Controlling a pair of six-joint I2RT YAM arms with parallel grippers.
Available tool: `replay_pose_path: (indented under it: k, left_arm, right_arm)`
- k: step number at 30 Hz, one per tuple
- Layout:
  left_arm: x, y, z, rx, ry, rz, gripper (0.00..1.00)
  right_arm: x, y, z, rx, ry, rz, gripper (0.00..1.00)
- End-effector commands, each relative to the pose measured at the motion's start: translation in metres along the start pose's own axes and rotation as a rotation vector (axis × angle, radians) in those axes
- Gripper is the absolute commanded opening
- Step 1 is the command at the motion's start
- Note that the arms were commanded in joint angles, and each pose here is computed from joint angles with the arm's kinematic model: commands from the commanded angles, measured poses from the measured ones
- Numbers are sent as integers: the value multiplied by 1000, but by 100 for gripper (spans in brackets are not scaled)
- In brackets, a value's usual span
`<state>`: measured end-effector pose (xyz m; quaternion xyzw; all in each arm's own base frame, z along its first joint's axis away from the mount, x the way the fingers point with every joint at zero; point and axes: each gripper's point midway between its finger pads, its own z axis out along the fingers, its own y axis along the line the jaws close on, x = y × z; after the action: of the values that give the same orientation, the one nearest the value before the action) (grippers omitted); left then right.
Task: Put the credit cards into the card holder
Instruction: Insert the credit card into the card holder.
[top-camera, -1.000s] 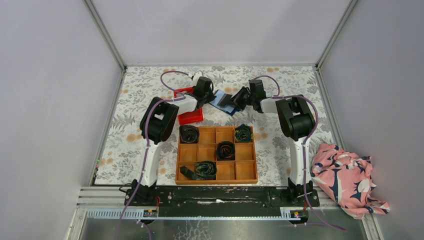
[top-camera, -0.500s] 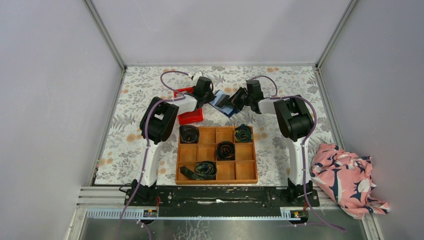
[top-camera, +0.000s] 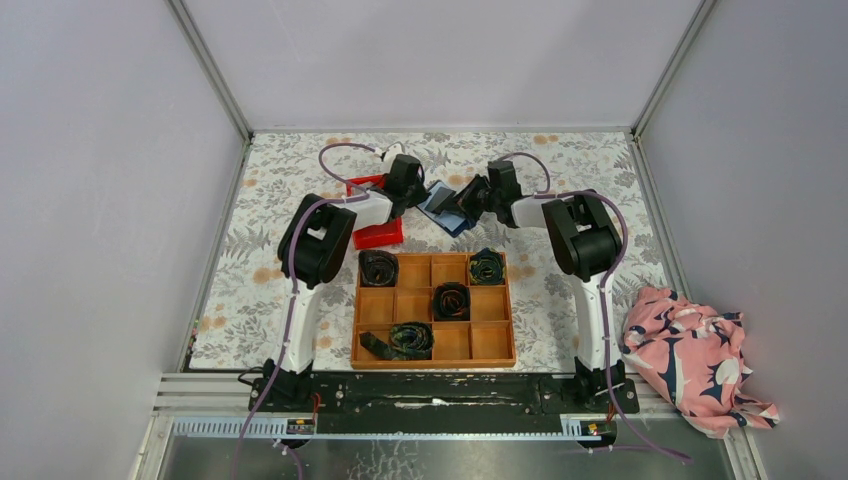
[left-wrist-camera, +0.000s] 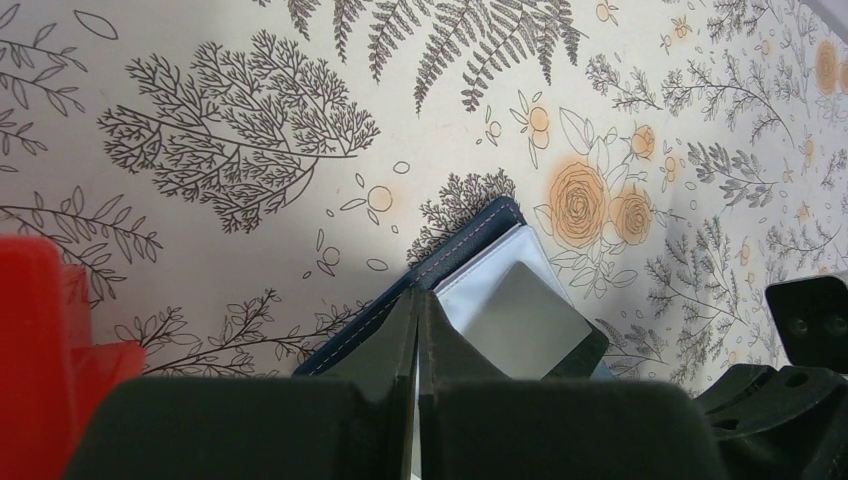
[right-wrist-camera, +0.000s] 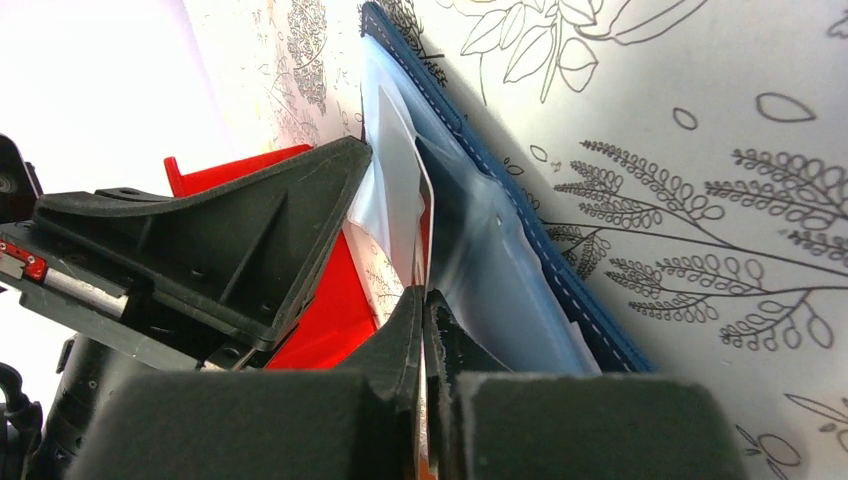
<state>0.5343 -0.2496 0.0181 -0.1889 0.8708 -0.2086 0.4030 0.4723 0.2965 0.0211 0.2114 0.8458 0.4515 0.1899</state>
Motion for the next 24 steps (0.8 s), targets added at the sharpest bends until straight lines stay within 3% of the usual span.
replay_pose_path:
  k: [1,8,11,14,24]
  left_arm:
    - [40,35,-5,-91,120,33,0]
    - [40,35,-8,-93,121,37,0]
    - [37,36,-8,-101,114,39,1]
    - [34,35,-10,-104,108,39,2]
    - [27,35,-12,-111,97,38,4]
  right_arm:
    - [12,-8,14,38,3,25,0]
    - [18,-9,19,57,18,28,2]
    - [22,-9,15,87,37,-16,23]
    - [24,-7,8,105,47,-70,34]
    - [19,13,-22,144,54,-255,44]
